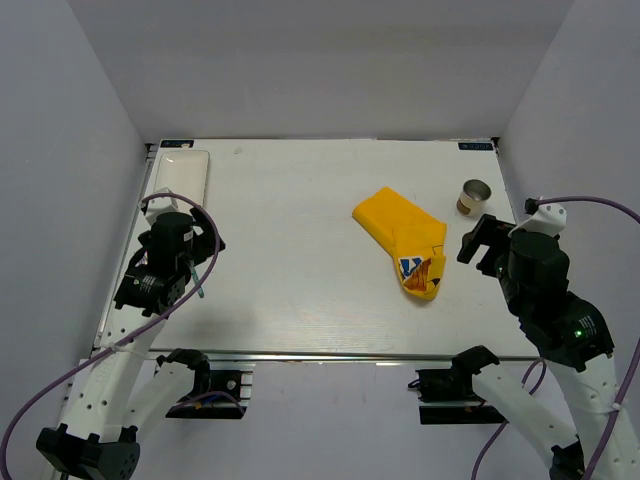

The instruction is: Set the dinner table for one person

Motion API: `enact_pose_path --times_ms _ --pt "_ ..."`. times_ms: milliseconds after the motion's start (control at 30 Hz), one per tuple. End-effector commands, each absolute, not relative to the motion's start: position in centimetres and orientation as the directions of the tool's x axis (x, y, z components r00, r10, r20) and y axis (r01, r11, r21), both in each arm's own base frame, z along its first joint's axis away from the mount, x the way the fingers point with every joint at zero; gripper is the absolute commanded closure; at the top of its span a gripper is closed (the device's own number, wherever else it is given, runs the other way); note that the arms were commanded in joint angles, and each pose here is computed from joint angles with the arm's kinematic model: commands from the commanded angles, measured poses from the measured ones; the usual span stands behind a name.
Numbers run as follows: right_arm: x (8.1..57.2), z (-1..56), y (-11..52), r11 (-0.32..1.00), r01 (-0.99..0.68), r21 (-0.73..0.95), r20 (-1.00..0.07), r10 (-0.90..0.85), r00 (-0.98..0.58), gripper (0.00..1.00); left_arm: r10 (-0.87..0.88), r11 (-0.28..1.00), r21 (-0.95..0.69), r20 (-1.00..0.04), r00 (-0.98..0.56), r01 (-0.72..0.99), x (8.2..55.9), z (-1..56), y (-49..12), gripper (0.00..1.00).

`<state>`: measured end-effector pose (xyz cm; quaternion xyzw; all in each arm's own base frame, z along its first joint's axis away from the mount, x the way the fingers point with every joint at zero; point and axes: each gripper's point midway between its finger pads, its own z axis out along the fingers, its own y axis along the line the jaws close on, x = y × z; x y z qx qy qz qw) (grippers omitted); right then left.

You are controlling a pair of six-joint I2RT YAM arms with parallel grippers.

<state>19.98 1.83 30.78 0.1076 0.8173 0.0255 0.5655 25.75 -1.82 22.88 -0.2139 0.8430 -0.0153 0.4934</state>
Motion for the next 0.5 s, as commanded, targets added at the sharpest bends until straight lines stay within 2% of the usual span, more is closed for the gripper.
enact_pose_path --times_ms 0,300,367,467 --pt "20.0 32.5 1.4 0.975 0.148 0.166 -0.936 0.203 -0.288 0.11 -0.394 0.899 -0.269 -0.842 -0.369 -0.345 25.9 24.8 -1.6 0.02" --pt "21.0 32.8 3.0 0.986 0.060 0.155 -0.942 0.166 -0.292 0.11 -0.393 0.899 -0.268 -0.841 -0.371 -0.346 25.8 24.6 -1.6 0.02" --pt "22.2 31.9 5.2 0.989 -0.029 0.142 -0.934 0.124 -0.336 0.11 -0.393 0.900 -0.268 -0.841 -0.372 -0.344 25.8 24.6 -1.6 0.02" --pt "24.8 28.4 7.3 0.993 -0.044 0.109 -0.869 0.073 -0.490 0.11 -0.392 0.901 -0.268 -0.839 -0.378 -0.340 25.9 24.6 -1.7 0.02"
